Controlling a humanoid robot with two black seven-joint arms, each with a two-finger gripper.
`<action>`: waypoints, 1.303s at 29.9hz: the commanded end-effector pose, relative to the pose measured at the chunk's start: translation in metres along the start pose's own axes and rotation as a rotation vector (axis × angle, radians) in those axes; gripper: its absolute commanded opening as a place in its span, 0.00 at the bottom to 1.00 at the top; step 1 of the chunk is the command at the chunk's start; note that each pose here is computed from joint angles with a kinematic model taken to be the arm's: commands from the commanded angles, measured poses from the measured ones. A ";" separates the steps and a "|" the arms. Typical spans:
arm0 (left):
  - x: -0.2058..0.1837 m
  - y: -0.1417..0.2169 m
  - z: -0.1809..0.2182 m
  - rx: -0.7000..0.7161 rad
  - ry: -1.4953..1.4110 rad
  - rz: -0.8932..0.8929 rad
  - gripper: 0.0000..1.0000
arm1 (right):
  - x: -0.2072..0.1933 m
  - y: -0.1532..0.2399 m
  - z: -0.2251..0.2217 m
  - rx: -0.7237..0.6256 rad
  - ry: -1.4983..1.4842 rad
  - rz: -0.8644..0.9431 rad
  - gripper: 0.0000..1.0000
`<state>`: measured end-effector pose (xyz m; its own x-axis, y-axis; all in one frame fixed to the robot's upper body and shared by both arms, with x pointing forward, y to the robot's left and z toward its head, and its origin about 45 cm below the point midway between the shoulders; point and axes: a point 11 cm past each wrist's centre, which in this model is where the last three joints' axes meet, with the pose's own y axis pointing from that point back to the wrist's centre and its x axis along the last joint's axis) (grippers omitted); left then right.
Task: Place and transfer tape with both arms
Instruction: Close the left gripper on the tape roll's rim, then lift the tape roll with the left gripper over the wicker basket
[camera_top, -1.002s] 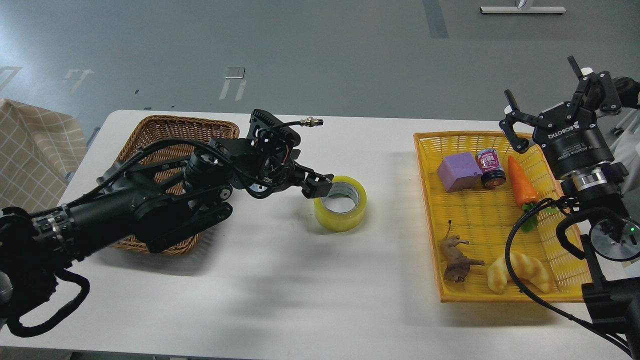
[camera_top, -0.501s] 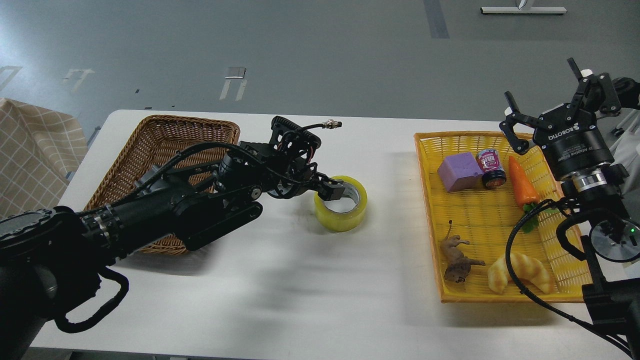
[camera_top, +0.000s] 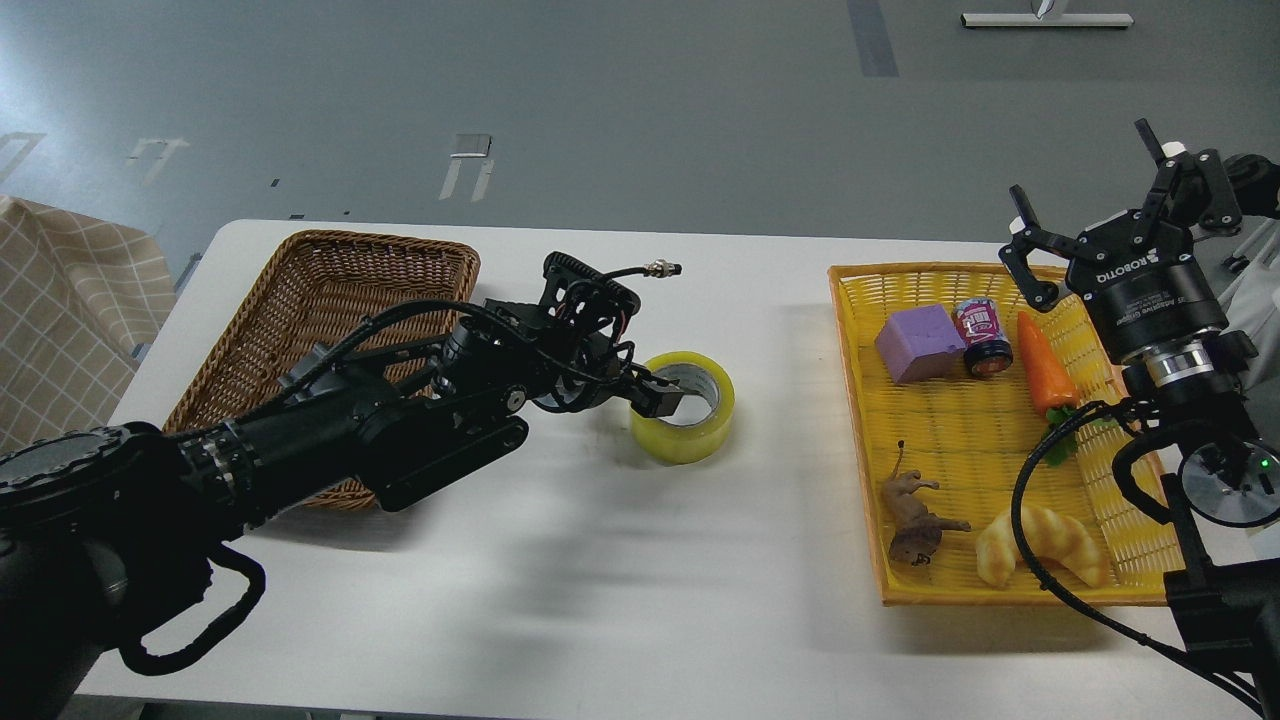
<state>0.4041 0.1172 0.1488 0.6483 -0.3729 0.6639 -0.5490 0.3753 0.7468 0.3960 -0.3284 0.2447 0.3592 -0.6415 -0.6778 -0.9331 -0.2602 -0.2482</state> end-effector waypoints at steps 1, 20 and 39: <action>-0.004 -0.002 -0.007 0.019 0.004 -0.014 0.83 | 0.000 0.000 0.000 0.002 0.000 0.000 1.00; -0.015 -0.009 0.014 -0.082 -0.026 -0.053 0.00 | 0.002 0.001 0.001 0.000 0.000 0.007 1.00; 0.067 0.030 -0.030 -0.004 -0.048 0.080 0.00 | 0.004 0.001 0.003 0.000 -0.007 0.012 1.00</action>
<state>0.4376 0.1216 0.1994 0.5891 -0.3906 0.7074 -0.5733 0.4149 0.7065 0.3965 -0.3291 0.2403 0.3476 -0.6396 -0.6856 -0.9375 -0.2524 -0.2398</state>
